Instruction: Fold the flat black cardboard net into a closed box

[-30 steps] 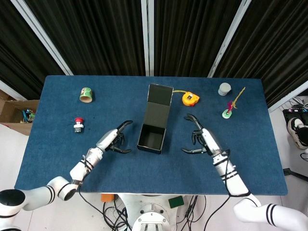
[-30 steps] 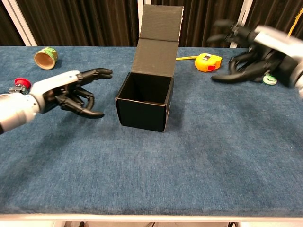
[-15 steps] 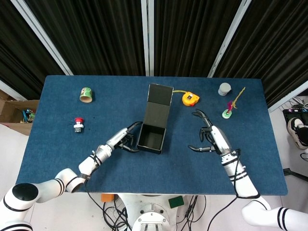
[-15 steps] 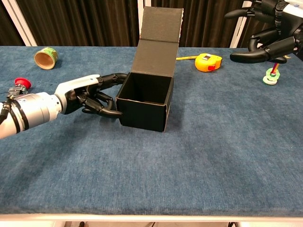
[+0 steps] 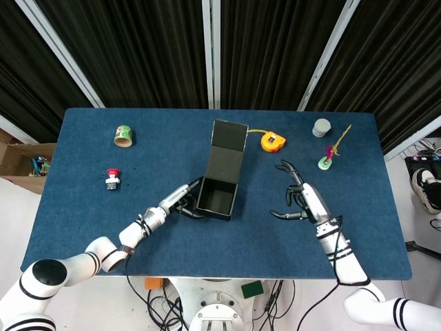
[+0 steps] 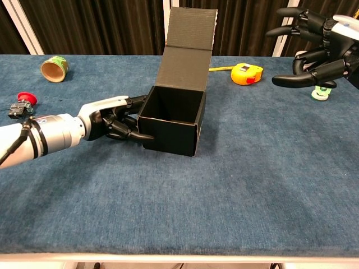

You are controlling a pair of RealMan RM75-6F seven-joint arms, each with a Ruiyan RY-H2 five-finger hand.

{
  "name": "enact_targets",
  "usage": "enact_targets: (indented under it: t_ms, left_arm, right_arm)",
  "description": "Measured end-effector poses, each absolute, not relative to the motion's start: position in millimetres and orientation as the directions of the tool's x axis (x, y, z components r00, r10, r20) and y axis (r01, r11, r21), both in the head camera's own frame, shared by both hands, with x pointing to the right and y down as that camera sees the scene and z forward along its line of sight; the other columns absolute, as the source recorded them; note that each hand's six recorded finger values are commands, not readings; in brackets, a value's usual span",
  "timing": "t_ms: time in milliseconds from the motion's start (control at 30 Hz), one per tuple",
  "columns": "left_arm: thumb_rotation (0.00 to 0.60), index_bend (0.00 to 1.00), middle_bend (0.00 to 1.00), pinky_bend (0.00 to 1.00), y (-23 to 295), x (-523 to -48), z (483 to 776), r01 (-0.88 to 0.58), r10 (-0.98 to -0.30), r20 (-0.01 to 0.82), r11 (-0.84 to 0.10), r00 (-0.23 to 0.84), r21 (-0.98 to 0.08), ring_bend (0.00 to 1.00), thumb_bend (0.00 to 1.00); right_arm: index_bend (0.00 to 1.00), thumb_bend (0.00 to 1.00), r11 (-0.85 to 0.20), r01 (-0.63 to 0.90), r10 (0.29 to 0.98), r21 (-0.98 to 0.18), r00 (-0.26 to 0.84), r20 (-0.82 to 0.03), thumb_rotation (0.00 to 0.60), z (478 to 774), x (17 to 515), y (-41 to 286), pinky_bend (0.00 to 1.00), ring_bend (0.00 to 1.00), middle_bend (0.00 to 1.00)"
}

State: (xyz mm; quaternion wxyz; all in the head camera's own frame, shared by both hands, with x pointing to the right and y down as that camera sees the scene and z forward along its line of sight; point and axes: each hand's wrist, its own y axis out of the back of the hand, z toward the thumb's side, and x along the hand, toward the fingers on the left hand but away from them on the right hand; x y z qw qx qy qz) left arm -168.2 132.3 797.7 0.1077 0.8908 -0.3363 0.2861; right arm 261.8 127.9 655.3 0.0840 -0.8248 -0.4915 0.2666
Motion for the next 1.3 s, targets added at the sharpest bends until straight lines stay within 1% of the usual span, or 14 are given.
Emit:
enact_targets:
  t_ms: [33, 100, 167, 267, 400, 500, 567, 733, 800, 900, 1000, 1133, 1233, 1300]
  left_arm:
    - [0.600, 0.29, 0.33, 0.99, 132, -167, 798, -0.670, -0.543, 0.581, -0.742, 0.607, 0.006, 0.65, 0.12]
    - [0.600, 0.40, 0.43, 0.99, 130, -167, 797, -0.692, -0.560, 0.573, -0.722, 0.598, 0.016, 0.67, 0.12]
    - [0.600, 0.45, 0.48, 0.99, 129, -167, 796, -0.697, -0.571, 0.566, -0.717, 0.595, 0.010, 0.67, 0.12]
    - [0.600, 0.46, 0.49, 1.00, 129, -168, 791, -0.699, -0.591, 0.546, -0.715, 0.594, -0.014, 0.68, 0.12]
    - [0.600, 0.46, 0.49, 1.00, 133, -170, 778, -0.699, -0.606, 0.518, -0.715, 0.604, -0.020, 0.68, 0.11]
    - [0.600, 0.46, 0.49, 1.00, 139, -169, 767, -0.692, -0.607, 0.499, -0.722, 0.618, -0.022, 0.68, 0.11]
    - [0.600, 0.46, 0.49, 1.00, 143, -168, 759, -0.685, -0.606, 0.487, -0.728, 0.629, -0.023, 0.68, 0.11]
    - [0.600, 0.46, 0.48, 1.00, 151, -162, 740, -0.665, -0.601, 0.462, -0.746, 0.652, -0.031, 0.68, 0.11]
    - [0.600, 0.46, 0.48, 1.00, 151, -161, 736, -0.660, -0.601, 0.460, -0.750, 0.654, -0.041, 0.68, 0.11]
    - [0.600, 0.46, 0.48, 1.00, 150, -161, 737, -0.656, -0.598, 0.473, -0.753, 0.647, -0.055, 0.68, 0.11]
    - [0.600, 0.46, 0.48, 1.00, 149, -164, 743, -0.661, -0.595, 0.503, -0.748, 0.628, -0.060, 0.68, 0.11]
    - [0.600, 0.45, 0.48, 1.00, 145, -169, 755, -0.671, -0.597, 0.544, -0.737, 0.590, -0.080, 0.68, 0.10]
    - [0.600, 0.45, 0.48, 1.00, 143, -172, 762, -0.675, -0.607, 0.562, -0.729, 0.562, -0.113, 0.68, 0.10]
    - [0.600, 0.43, 0.47, 1.00, 141, -174, 767, -0.681, -0.616, 0.578, -0.719, 0.535, -0.137, 0.68, 0.10]
  right_arm:
    - [0.01, 0.06, -0.497, 0.768, 0.858, -0.404, 0.365, -0.361, 0.600, 658, 264, 128, 1.00, 0.69, 0.17]
    - [0.04, 0.06, -0.487, 0.772, 0.861, -0.409, 0.347, -0.371, 0.600, 661, 268, 127, 1.00, 0.69, 0.20]
    - [0.06, 0.06, -0.482, 0.775, 0.859, -0.409, 0.326, -0.395, 0.600, 667, 273, 126, 1.00, 0.69, 0.22]
    - [0.09, 0.05, -0.490, 0.770, 0.842, -0.410, 0.296, -0.450, 0.600, 677, 278, 123, 1.00, 0.69, 0.22]
    - [0.09, 0.05, -0.497, 0.761, 0.814, -0.416, 0.244, -0.527, 0.600, 694, 282, 112, 1.00, 0.69, 0.21]
    - [0.09, 0.05, -0.494, 0.763, 0.796, -0.416, 0.205, -0.569, 0.600, 707, 277, 94, 1.00, 0.70, 0.22]
    - [0.09, 0.05, -0.490, 0.771, 0.790, -0.406, 0.196, -0.581, 0.600, 714, 261, 78, 1.00, 0.70, 0.22]
    - [0.09, 0.05, -0.506, 0.788, 0.780, -0.350, 0.246, -0.575, 0.600, 723, 196, 52, 1.00, 0.71, 0.23]
    - [0.09, 0.05, -0.506, 0.796, 0.781, -0.333, 0.259, -0.568, 0.600, 724, 175, 47, 1.00, 0.71, 0.24]
    - [0.09, 0.05, -0.499, 0.821, 0.779, -0.277, 0.285, -0.559, 0.600, 721, 147, 42, 1.00, 0.72, 0.25]
    - [0.10, 0.04, -0.513, 0.829, 0.770, -0.224, 0.328, -0.548, 0.600, 714, 128, 44, 1.00, 0.72, 0.27]
    - [0.11, 0.00, -0.554, 0.815, 0.752, -0.167, 0.405, -0.520, 0.600, 697, 105, 51, 1.00, 0.74, 0.30]
    - [0.11, 0.00, -0.608, 0.779, 0.728, -0.155, 0.469, -0.500, 0.600, 682, 89, 61, 1.00, 0.75, 0.32]
    - [0.12, 0.00, -0.646, 0.744, 0.709, -0.173, 0.501, -0.497, 0.600, 677, 83, 67, 1.00, 0.75, 0.32]
